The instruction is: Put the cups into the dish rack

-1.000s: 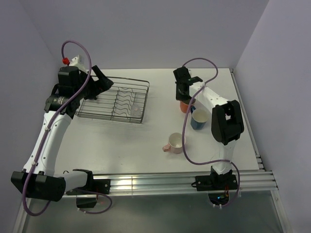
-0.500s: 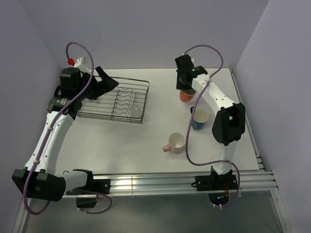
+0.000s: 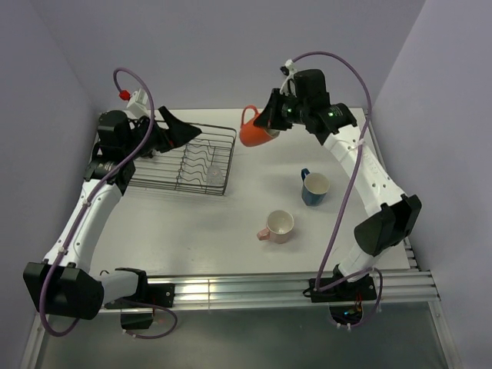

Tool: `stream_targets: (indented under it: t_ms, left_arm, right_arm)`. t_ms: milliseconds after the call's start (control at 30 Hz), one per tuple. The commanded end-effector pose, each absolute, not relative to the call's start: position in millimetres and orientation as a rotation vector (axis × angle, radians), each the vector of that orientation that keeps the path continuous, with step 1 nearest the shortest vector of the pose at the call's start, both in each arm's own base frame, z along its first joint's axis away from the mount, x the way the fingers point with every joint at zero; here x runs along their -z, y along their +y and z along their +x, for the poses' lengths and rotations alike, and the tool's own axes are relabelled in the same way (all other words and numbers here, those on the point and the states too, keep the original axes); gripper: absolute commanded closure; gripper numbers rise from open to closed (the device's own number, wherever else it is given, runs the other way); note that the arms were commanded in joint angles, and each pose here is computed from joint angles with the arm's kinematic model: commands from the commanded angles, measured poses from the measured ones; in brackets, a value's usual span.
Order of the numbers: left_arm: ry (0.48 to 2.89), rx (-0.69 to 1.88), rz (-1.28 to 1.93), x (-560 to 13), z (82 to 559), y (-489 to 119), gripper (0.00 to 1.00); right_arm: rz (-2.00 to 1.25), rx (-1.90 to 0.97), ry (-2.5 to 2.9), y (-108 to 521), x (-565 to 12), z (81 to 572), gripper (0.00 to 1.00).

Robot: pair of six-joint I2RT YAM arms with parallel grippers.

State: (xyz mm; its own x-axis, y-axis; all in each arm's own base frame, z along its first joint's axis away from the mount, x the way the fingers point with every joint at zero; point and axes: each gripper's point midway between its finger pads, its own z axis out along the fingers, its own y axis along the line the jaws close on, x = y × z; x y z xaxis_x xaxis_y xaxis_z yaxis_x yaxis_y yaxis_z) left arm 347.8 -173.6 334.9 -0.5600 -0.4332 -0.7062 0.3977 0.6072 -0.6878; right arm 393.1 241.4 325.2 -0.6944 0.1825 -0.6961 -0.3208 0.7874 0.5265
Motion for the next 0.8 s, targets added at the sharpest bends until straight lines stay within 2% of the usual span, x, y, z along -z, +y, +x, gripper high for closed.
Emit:
stream_targets:
  t_ms: [0,233,500,767]
  left_arm:
    - [1.756,1.149,0.092,-359.9,346.1,-185.3,0.01]
    - [1.663,1.143,0.159,-363.0,336.4,-188.1,0.01]
    - [1.606,1.187,0.265,-369.3,313.8,-209.9,0.01]
    - [1.553,1.258,0.373,-382.2,285.5,-228.7,0.01]
  right_arm:
    - [-0.322,-1.262,1.95,295.0,-396.5,349.9,1.0]
    - [-0.396,-1.732,1.834,324.2,-429.6,306.8,1.0]
    - [-0.41,-1.971,1.732,329.8,-449.8,292.7,1.0]
    - [-0.415,-2.074,1.662,330.9,-456.4,287.1,1.0]
